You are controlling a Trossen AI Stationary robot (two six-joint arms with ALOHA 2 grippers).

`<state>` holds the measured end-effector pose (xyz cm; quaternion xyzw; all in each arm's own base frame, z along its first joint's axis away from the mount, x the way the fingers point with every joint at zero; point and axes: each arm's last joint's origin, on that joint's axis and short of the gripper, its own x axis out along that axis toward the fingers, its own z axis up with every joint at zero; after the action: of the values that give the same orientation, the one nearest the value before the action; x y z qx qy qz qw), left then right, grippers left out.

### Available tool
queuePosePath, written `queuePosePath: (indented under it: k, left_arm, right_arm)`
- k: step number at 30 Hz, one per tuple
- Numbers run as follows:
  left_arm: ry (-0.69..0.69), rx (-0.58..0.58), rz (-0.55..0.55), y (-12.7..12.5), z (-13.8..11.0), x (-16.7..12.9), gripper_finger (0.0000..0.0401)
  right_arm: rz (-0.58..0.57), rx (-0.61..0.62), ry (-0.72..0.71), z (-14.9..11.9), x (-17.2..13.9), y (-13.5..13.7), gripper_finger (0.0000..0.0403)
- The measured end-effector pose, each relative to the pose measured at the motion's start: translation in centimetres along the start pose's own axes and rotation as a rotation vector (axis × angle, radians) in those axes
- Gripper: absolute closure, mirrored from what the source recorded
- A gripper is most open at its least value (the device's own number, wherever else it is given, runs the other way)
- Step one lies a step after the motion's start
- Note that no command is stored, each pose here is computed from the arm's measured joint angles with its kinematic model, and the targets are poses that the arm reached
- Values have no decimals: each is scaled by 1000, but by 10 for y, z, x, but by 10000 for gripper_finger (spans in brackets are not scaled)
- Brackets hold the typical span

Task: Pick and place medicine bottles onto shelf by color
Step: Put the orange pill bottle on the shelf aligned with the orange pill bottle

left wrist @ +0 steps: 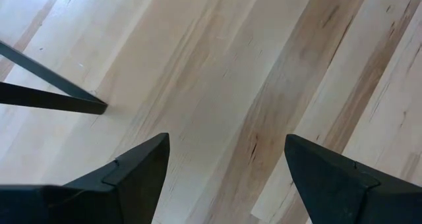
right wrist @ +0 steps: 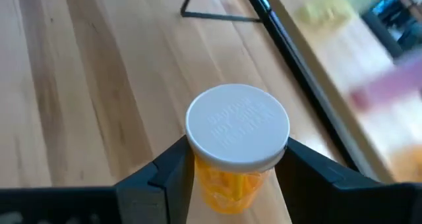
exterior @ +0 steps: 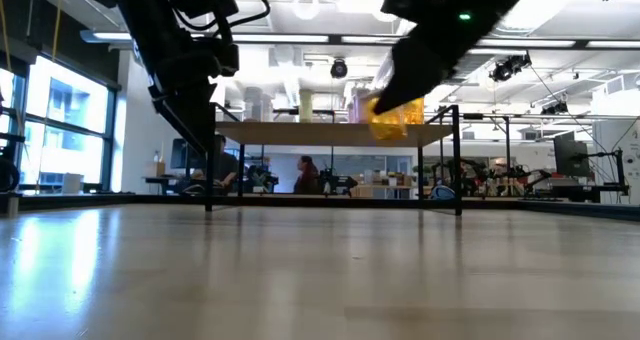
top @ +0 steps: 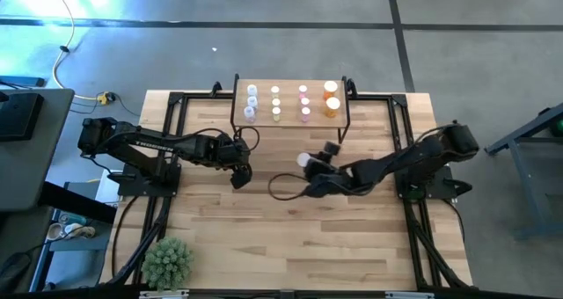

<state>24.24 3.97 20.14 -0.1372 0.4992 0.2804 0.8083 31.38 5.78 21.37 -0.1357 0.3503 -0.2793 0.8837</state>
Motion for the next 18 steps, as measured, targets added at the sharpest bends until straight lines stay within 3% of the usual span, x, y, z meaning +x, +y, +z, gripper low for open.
queuePosePath:
  k: [12,18]
  left_arm:
    - [-5,-4,-1,0,1,0,110]
    - [-8,-4,-2,0,1,0,110]
  right_arm:
    - [61,353,-180,-59,-39,-37,229]
    - [-50,458,-296,-67,-45,-62,228]
